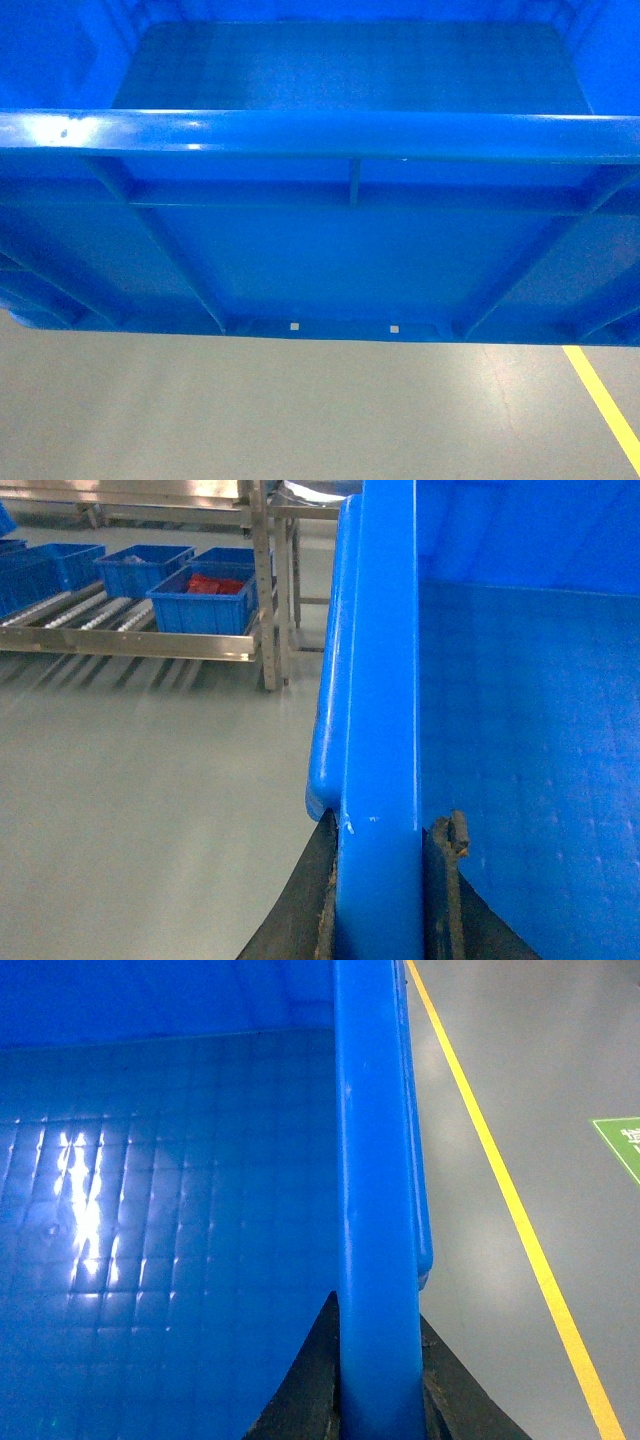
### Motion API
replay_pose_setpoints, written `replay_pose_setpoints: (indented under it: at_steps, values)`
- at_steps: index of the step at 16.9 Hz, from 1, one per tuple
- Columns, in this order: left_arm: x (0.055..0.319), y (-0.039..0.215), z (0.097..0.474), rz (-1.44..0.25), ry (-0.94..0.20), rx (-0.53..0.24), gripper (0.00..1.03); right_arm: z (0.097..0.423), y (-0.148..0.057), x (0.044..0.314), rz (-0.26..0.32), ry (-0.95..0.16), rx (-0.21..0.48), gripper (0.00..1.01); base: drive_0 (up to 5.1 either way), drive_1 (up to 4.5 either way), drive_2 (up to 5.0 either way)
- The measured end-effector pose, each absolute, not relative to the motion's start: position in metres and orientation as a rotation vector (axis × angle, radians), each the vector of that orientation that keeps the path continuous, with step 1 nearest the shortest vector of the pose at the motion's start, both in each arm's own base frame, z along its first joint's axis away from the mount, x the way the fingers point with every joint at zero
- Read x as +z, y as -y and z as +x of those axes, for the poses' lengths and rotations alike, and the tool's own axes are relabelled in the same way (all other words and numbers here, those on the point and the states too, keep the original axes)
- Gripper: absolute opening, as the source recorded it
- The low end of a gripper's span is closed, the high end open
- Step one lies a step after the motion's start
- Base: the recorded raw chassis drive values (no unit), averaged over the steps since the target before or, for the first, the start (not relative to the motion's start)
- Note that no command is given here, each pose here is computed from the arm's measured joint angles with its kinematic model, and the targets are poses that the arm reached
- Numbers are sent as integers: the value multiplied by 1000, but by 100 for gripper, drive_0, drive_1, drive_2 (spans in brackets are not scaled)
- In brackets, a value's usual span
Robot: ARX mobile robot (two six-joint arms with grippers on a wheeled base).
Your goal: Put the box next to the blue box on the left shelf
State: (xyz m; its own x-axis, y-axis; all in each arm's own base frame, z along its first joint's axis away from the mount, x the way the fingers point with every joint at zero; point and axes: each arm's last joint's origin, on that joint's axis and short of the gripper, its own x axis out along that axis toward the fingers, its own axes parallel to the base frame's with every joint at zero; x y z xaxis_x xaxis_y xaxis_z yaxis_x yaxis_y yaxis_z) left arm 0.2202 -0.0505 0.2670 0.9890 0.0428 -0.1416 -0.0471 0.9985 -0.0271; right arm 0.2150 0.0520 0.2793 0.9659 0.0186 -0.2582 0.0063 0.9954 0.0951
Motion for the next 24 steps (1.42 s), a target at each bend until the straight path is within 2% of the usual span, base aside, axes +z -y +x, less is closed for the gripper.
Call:
replay_pose_setpoints:
  at_steps: [24]
  values:
    - [267,50,220,-30,-142,46,10,215,-52,279,96,-263,8,9,-3,416,-423]
